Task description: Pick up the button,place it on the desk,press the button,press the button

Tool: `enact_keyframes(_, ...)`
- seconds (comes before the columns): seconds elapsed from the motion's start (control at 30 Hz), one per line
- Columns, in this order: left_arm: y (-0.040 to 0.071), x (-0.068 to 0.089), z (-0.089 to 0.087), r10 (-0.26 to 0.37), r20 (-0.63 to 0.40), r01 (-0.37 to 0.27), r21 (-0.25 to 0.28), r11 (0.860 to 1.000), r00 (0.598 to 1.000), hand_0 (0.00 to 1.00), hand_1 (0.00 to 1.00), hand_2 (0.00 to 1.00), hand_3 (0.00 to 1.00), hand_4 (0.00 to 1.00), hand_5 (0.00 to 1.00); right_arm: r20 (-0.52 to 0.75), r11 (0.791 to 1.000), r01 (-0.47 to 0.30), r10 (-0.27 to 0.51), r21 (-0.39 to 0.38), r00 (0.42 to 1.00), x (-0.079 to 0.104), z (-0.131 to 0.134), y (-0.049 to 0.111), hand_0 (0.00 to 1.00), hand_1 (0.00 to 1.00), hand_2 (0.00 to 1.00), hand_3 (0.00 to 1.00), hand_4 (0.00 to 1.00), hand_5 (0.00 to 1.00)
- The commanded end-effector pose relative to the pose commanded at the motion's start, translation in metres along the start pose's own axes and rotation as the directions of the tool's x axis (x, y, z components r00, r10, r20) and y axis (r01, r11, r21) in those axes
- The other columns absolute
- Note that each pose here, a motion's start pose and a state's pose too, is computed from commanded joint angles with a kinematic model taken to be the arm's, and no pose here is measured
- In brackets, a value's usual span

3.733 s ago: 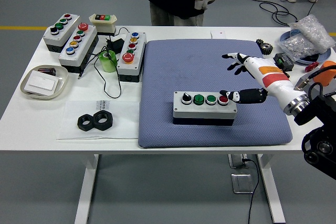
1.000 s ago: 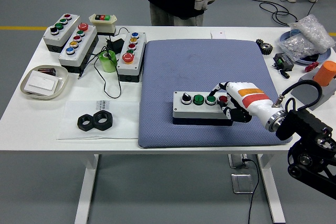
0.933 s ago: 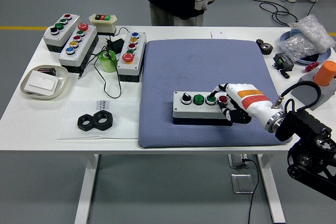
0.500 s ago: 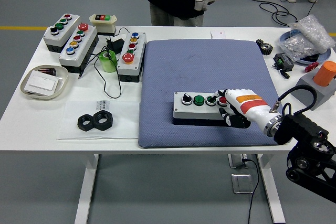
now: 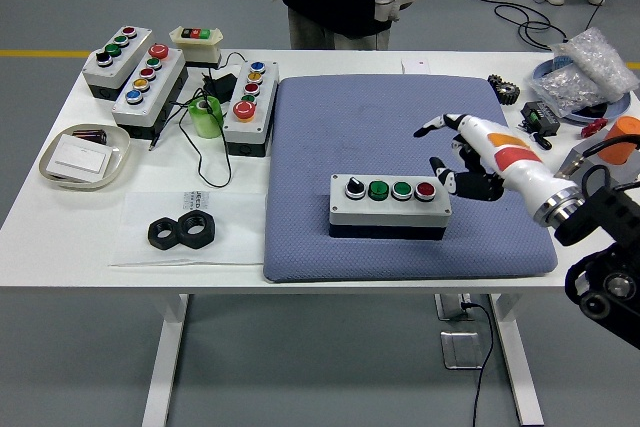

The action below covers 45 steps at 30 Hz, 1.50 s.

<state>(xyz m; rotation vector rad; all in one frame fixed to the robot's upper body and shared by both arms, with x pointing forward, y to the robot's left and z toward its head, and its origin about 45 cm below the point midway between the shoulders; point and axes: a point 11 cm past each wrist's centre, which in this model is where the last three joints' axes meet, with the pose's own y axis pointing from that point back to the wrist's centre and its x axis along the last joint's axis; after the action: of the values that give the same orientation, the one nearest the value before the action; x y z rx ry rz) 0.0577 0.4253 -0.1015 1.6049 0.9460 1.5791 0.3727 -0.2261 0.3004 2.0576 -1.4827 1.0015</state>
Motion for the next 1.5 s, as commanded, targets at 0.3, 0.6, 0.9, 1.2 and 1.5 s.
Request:
enact_keyframes(0.3, 0.000, 0.000, -0.001, 0.001, 0.002, -0.001, 0.002, 1.000, 1.000, 0.740, 0.774, 0.845, 0.763, 0.527, 0.998, 0.342, 0.967, -0.249, 0.253, -0.059, 0.905, 0.086, 0.038, -0.004, 0.892, 0.782, 0.850, 0.847, 0.696, 0.263)
enact_keyframes(0.6, 0.000, 0.000, -0.001, 0.001, -0.001, -0.001, -0.002, 1.000, 1.000, 0.738, 0.774, 0.846, 0.763, 0.526, 0.998, 0.619, 0.923, -0.265, 0.385, -0.280, 0.685, 0.104, 0.090, 0.008, 0.894, 0.795, 0.841, 0.815, 0.670, 0.307)
enact_keyframes(0.9, 0.000, 0.000, -0.001, 0.002, -0.003, -0.002, 0.000, 1.000, 1.000, 0.737, 0.774, 0.848, 0.763, 0.524, 0.998, 0.781, 0.897, -0.210, 0.441, -0.388, 0.442, 0.102, 0.110, 0.020, 0.891, 0.791, 0.830, 0.803, 0.648, 0.329)
enact_keyframes(1.2, 0.000, 0.000, 0.000, 0.003, -0.007, -0.003, -0.001, 1.000, 1.000, 0.737, 0.774, 0.848, 0.763, 0.524, 0.998, 0.780, 0.895, -0.215, 0.447, -0.392, 0.439, 0.106, 0.110, 0.020, 0.890, 0.790, 0.826, 0.799, 0.648, 0.328)
enact_keyframes(1.5, 0.000, 0.001, 0.002, 0.003, -0.013, -0.003, -0.008, 1.000, 1.000, 0.737, 0.773, 0.852, 0.763, 0.523, 0.998, 0.781, 0.893, -0.216, 0.451, -0.396, 0.433, 0.109, 0.111, 0.021, 0.892, 0.792, 0.824, 0.798, 0.641, 0.327)
